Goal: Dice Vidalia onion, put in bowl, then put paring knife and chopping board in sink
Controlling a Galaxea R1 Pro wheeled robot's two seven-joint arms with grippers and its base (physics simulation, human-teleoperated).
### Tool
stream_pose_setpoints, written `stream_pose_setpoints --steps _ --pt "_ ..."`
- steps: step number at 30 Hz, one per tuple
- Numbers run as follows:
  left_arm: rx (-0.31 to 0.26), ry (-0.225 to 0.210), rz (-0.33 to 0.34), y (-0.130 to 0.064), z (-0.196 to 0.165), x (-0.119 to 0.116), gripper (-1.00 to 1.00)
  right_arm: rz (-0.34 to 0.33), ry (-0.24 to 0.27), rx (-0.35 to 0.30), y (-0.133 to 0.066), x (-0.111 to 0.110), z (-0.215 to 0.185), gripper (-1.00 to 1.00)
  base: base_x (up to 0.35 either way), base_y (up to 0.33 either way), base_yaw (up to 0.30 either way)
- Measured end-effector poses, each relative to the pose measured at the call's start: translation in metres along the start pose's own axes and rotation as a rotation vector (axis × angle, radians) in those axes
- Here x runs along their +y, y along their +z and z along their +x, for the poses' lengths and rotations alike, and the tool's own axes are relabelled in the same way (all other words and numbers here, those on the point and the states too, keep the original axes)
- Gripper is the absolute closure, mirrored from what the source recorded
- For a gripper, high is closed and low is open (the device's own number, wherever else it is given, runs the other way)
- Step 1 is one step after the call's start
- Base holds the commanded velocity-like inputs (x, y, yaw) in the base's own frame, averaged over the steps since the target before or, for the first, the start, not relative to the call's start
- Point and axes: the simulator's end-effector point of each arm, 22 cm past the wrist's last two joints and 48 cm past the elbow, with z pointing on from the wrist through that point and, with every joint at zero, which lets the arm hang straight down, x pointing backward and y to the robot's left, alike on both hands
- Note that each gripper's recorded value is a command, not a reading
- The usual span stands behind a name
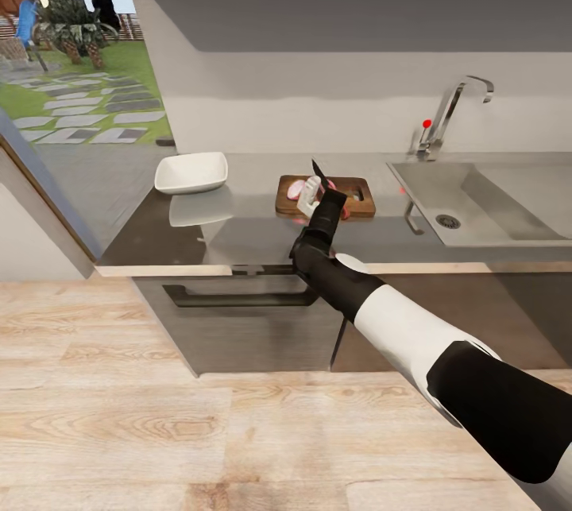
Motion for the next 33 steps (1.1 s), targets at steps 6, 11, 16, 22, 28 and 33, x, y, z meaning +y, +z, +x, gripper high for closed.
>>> stream_pose_setpoints --steps 6,11,16,22,28,33 --pt "0.0 0.0 0.0 0.0 0.0 0.0 -1.0 0.008 -0.006 0.006 0.001 -0.001 0.003 1.0 0.0 0.0 0.0" --pt "0.0 0.0 0.0 0.0 0.0 0.0 -1.0 -0.002 0.091 -0.024 -0.006 -0.017 -0.016 1.0 0.0 0.0 0.0" --pt "0.0 0.0 0.0 0.0 0.0 0.0 -1.0 0.007 0.093 0.004 -0.011 -0.027 -0.014 1.0 0.0 0.0 0.0" --pt "0.0 0.0 0.0 0.0 0.0 0.0 -1.0 0.012 0.092 0.008 -0.011 -0.029 -0.014 1.0 0.0 0.0 0.0" --pt "0.0 0.0 0.0 0.0 0.0 0.0 -1.0 0.011 0.092 0.007 -0.012 -0.029 -0.014 1.0 0.0 0.0 0.0" --pt "0.0 0.0 0.0 0.0 0.0 0.0 -1.0 0.002 0.078 0.02 -0.008 -0.024 -0.007 1.0 0.0 0.0 0.0"
